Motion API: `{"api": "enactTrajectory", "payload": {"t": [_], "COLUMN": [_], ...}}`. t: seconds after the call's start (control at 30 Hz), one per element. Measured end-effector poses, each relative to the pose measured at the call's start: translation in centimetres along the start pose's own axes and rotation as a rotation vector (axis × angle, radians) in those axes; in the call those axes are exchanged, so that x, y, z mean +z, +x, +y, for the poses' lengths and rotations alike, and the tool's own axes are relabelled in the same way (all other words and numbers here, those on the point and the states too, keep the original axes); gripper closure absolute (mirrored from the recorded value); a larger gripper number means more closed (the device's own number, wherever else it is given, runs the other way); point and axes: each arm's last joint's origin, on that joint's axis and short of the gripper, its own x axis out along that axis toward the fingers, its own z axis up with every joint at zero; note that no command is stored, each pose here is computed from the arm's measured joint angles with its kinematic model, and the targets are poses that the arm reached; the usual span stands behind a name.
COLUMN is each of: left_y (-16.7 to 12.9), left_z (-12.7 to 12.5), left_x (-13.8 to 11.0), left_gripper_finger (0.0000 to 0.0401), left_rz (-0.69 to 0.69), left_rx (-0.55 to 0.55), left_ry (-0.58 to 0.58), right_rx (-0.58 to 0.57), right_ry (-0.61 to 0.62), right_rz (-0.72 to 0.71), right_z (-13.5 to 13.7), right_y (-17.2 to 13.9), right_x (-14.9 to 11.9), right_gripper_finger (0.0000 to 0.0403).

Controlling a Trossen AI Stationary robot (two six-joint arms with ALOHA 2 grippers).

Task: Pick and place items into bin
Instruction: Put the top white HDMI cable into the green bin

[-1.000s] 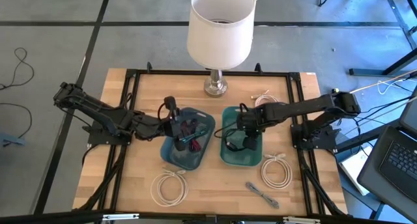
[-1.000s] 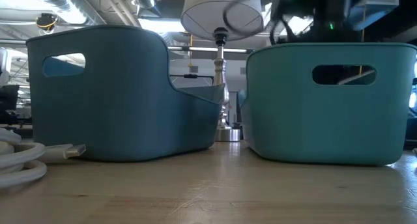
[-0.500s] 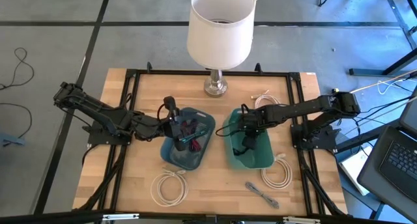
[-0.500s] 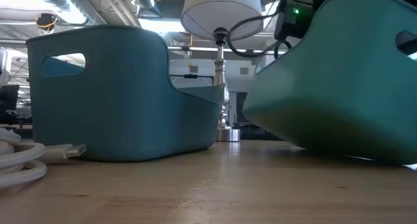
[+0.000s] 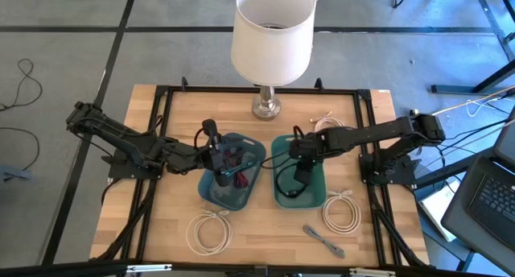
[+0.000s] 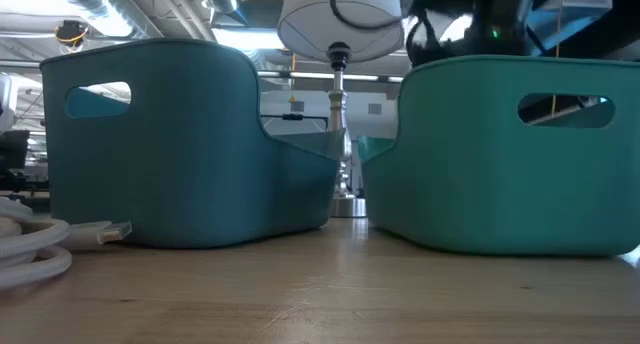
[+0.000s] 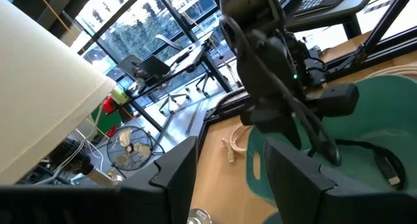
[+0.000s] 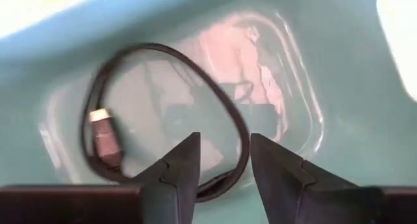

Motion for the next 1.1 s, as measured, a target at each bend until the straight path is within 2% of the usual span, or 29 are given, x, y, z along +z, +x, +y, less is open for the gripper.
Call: {"api": "enactTrajectory", "payload": {"t": [0.1, 0.17, 0.33, 0.43, 0.57, 0.7, 0.8, 0.9, 1.0, 1.1], "left_y": [0.0, 0.0, -0.2, -0.7, -1.5, -2.2, -2.6, -2.7, -2.5, -2.3], "left_z": [0.0, 0.0, -0.5, -0.9, -1.4, -2.0, -2.4, -2.4, -2.2, -2.0], "left_x": [0.0, -0.1, -0.4, -0.4, -0.2, 0.1, 0.2, 0.4, 0.4, 0.4], "left_gripper_finger": [0.0230, 0.0230, 0.0230, 0.0230, 0.0230, 0.0230, 0.0230, 0.0230, 0.0230, 0.0230], "left_rz": [0.001, 0.007, 0.039, 0.056, 0.063, 0.050, 0.041, 0.032, 0.029, 0.025], "left_rx": [0.000, -0.003, -0.024, -0.008, 0.013, 0.007, -0.002, -0.001, 0.006, 0.003], "left_ry": [-0.009, -0.007, 0.007, 0.029, 0.046, 0.053, 0.061, 0.055, 0.044, 0.030], "right_rx": [-0.010, -0.071, -0.363, -0.501, -0.465, -0.501, -0.557, -0.573, -0.468, -0.321], "right_ry": [-0.025, -0.050, -0.062, -0.029, -0.027, -0.009, 0.064, 0.200, 0.353, 0.434], "right_rz": [0.005, 0.015, 0.121, 0.174, 0.174, 0.197, 0.096, -0.097, -0.334, -0.498], "right_z": [0.9, 1.4, 1.7, 1.5, 1.6, 0.3, -1.7, -4.0, -5.7, -7.2], "right_y": [-2.0, -3.6, -7.9, -9.4, -9.3, -9.0, -9.4, -10.7, -12.3, -13.9], "right_x": [0.7, 0.8, -0.6, -2.2, -4.2, -7.2, -9.6, -11.3, -12.3, -13.0], "right_gripper_finger": [0.0266, 0.0266, 0.0265, 0.0265, 0.0265, 0.0265, 0.0265, 0.0265, 0.0265, 0.0265]}}
